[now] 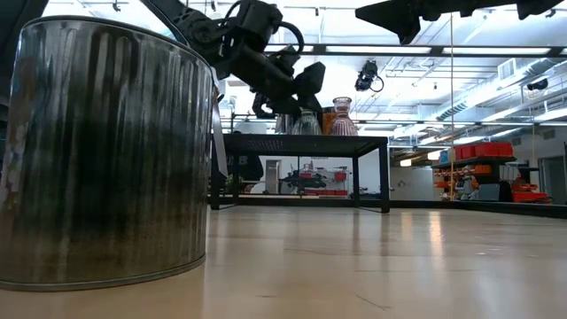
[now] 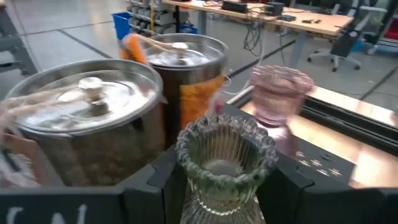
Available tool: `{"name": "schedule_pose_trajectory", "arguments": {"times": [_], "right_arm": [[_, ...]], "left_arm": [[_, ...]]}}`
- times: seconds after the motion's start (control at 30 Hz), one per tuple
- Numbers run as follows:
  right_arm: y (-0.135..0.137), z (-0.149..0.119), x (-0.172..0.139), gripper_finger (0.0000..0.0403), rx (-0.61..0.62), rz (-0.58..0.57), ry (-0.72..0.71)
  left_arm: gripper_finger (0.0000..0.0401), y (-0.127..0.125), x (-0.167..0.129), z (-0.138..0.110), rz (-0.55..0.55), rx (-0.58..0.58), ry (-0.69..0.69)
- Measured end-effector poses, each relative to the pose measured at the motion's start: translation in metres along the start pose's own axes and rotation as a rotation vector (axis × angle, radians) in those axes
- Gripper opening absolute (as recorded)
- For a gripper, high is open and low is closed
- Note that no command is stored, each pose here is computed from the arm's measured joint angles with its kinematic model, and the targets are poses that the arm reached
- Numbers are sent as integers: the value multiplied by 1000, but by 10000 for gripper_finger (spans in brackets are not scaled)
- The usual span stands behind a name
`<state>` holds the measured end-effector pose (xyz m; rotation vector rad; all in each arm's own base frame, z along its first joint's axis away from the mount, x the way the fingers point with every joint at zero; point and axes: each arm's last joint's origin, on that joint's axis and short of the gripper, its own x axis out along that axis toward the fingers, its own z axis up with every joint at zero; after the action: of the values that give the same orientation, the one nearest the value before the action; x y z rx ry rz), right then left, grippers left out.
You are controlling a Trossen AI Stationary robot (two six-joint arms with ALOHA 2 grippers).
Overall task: Pick & Place candle stick holders
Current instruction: Put the green candle holder on the shelf aligned with the other candle holders
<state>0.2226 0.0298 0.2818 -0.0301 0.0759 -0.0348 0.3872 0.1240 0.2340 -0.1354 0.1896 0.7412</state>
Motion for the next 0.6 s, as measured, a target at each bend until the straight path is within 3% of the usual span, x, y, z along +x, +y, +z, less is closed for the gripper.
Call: {"name": "schedule_pose_trajectory", "arguments": {"times": [0.6], "right_arm": [[0,0,0,279,-18,0,0]], "left_arm": [[165,-1,-2,5,-7,-21,-30]]}}
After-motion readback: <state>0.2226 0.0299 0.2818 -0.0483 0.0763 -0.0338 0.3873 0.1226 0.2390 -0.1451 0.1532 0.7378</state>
